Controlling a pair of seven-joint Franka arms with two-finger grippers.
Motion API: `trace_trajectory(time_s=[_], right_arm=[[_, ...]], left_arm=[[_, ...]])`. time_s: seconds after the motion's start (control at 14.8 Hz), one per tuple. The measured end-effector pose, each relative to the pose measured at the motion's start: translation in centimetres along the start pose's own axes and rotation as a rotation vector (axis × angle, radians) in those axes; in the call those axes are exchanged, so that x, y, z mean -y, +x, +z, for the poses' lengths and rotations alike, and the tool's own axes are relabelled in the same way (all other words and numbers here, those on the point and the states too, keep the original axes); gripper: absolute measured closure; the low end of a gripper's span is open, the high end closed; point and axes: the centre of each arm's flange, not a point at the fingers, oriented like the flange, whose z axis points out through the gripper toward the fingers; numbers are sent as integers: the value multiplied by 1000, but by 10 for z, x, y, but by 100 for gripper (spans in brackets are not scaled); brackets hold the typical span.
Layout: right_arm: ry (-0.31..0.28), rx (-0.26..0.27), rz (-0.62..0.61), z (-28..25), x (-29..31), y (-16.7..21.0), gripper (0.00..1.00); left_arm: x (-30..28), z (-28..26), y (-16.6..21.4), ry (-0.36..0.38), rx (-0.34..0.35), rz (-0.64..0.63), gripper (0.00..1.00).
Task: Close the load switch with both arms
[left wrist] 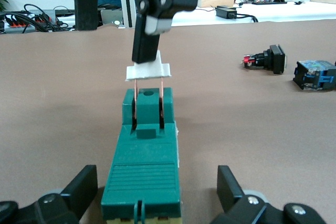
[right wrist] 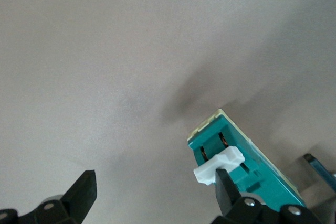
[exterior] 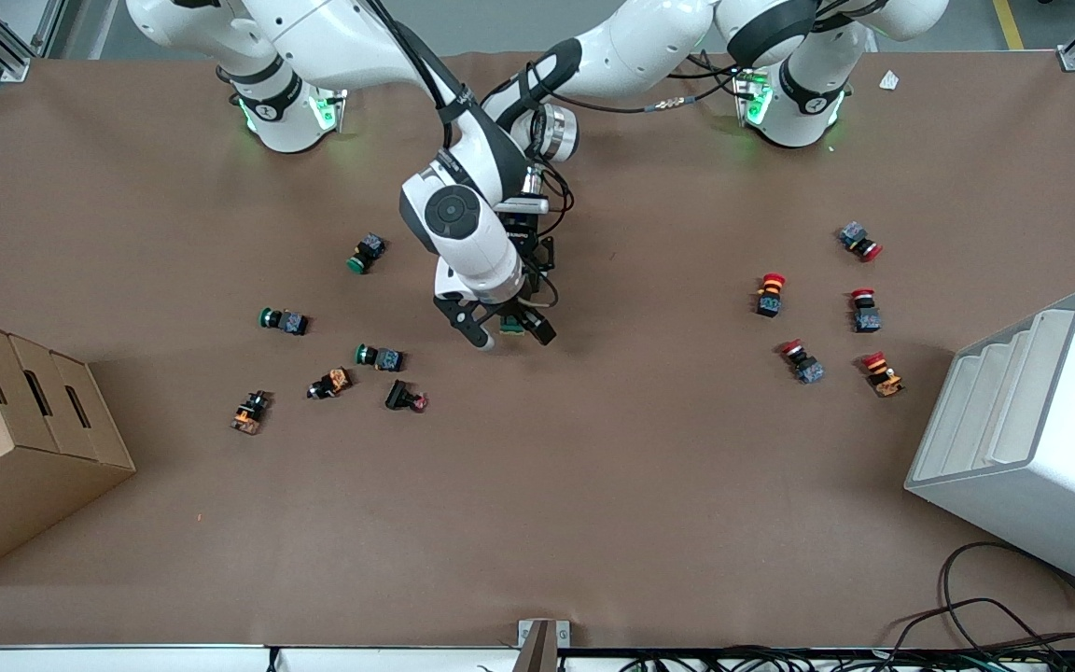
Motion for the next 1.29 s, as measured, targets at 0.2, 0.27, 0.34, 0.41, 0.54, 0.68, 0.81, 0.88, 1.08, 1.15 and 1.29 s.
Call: trace_trajectory(time_s=[0.2,0.27,0.34,0.41,0.54,0.68,0.81,0.88,1.08,1.15,1.29], right_arm=[[3,-4,7,12,7,7,0],[3,-4,10,15,9,10,0],[1,-5,13,19,9,12,0],[0,-5,14,21,10,13,0],[-5,-5,10,24,10,14,0],[-9,-5,5,27,9,14,0],[-8,-6,6,28,9,16,0],[-7,-7,5,29,9,18,0],[1,-12,-8,27,9,30,0],[3,-15,-10,26,10,39,0],[1,-20,-10,23,10,57,0]], left_arm=[[0,0,0,0,0,0,0],[0,0,0,0,0,0,0],[0,0,0,0,0,0,0],[0,0,0,0,0,0,0],[0,0,0,0,0,1,0],[0,0,0,0,-1,1,0],[0,0,0,0,-1,1,0],[0,0,0,0,-1,1,0],[0,0,0,0,-1,5,0],[0,0,0,0,-1,12,0],[-1,0,1,0,-2,28,0]])
